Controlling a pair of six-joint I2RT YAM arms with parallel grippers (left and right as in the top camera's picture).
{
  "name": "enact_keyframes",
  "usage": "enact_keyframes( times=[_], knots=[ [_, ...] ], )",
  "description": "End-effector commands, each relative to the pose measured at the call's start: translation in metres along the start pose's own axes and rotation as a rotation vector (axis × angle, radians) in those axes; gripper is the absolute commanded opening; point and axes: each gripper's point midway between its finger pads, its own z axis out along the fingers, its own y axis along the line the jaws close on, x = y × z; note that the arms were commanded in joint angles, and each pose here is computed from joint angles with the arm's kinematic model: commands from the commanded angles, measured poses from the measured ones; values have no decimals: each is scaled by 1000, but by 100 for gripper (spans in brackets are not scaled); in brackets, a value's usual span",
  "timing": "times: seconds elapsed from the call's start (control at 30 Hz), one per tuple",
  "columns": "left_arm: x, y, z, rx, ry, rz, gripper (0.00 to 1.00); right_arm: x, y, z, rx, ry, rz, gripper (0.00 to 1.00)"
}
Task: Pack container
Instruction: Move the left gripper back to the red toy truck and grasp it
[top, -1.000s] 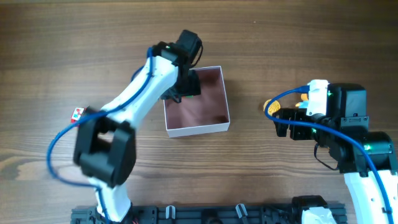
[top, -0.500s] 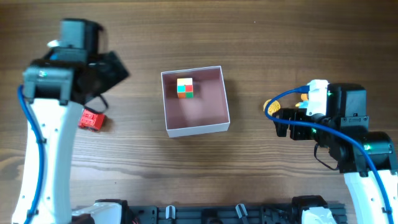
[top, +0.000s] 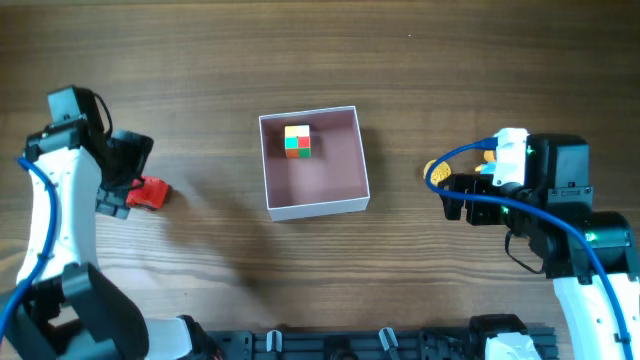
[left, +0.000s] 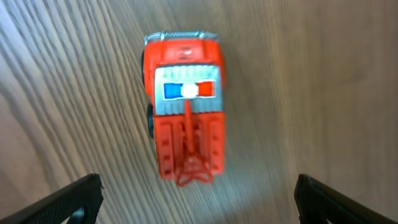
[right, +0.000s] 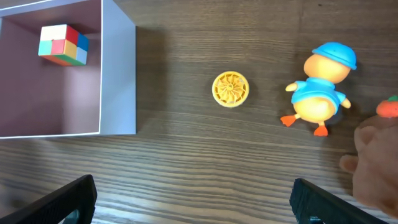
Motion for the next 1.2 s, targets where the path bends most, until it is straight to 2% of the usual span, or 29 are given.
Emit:
enact_keyframes(
  times=[0.0,0.27,0.47,0.5,0.57,0.7,1.17],
  knots=[
    [9,3,25,-11,51,-41,100,-7,3,-5,-6,-19,-24,100],
    [5,9,64,-98,59,-42,100,-6,3,-5,-6,-18,-23,100],
    [3,8,70,-100,53,-41,100,-5,3,-5,-6,-15,-23,100],
    [3,8,70,-100,53,-41,98,-5,3,-5,-6,-15,-23,100],
    [3,8,70,-100,53,-41,84,-5,3,-5,-6,-14,-23,100],
    [3,9,70,-104,56,-41,63,-5,3,-5,-6,-15,-24,100],
    [5,10,70,-111,61,-41,39,-6,3,-5,-6,-15,-23,100]
  ],
)
